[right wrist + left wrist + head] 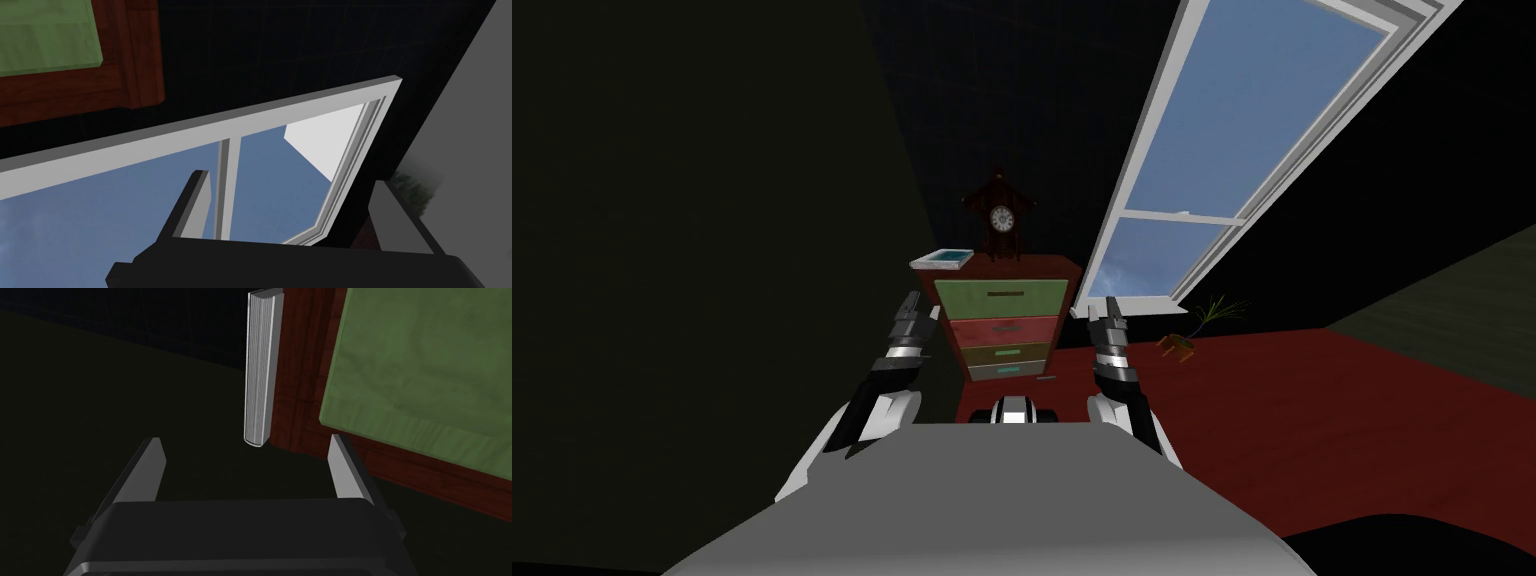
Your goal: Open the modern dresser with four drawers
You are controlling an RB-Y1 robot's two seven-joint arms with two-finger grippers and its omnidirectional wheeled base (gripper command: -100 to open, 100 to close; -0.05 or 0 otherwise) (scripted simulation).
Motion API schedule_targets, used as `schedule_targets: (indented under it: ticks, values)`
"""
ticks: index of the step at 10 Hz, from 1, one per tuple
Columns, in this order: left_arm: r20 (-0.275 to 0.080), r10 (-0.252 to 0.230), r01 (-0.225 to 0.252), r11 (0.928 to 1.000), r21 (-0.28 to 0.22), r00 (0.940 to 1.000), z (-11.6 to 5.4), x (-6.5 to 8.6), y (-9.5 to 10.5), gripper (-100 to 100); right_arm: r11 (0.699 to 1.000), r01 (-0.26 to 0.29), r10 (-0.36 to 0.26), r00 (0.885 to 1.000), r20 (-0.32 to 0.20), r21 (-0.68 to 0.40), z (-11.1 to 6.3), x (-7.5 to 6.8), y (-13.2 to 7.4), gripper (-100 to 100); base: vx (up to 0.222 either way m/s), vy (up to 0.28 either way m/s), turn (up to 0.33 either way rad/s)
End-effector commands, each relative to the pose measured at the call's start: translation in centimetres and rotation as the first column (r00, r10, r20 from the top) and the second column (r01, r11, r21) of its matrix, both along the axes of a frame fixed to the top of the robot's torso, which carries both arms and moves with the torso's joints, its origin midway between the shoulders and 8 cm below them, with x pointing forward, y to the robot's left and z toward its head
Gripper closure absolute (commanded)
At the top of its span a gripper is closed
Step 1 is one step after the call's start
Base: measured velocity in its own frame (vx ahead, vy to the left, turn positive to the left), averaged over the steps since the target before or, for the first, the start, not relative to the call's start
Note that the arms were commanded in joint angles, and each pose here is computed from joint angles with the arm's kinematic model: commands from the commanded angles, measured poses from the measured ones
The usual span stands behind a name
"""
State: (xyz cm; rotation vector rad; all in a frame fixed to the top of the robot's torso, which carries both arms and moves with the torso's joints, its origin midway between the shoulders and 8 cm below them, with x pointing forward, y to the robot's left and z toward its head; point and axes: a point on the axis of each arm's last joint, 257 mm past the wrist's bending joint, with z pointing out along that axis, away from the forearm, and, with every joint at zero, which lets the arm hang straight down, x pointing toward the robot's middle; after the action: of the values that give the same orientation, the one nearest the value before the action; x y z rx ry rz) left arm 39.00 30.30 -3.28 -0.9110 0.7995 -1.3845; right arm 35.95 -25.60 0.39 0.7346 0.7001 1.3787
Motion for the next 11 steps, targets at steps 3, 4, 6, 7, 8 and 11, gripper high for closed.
schedule_targets:
  ticks: [3,4,6,7,8,11]
  values:
    - [-0.085,0.005,-0.009,0.9986,-0.052,0.9964,-2.1,0.9,0.3,-100,1.0,0.0,0.0,1.0,0.0,0.0,0.0,0.0,0.0,0,0.054,-0.082,0.004]
    - [-0.108,0.004,-0.01,0.998,-0.063,0.9942,-2.6,1.1,0.3,-100,1.0,0.0,0.0,1.0,0.0,0.0,0.0,0.0,0.0,0,0.074,-0.092,0.007]
    - [-0.153,-0.002,-0.01,0.9971,-0.075,0.9883,-3.6,1.4,0.4,-100,1.0,0.0,0.0,1.0,0.0,0.0,0.0,0.0,0.0,0,0.071,-0.113,0.005]
    - [-0.175,-0.005,-0.009,0.9967,-0.081,0.9845,-4.2,1.6,0.4,-100,1.0,0.0,0.0,1.0,0.0,0.0,0.0,0.0,0.0,0,0.077,-0.11,0.008]
    - [-0.199,-0.008,-0.009,0.996,-0.089,0.9799,-4.8,1.7,0.4,-100,1.0,0.0,0.0,1.0,0.0,0.0,0.0,0.0,0.0,0,0.071,-0.119,0.004]
    - [-0.252,-0.015,-0.014,0.9938,-0.111,0.9676,-6.1,2.0,0.4,-100,1.0,0.0,0.0,1.0,0.0,0.0,0.0,0.0,0.0,0,0.058,-0.093,0.005]
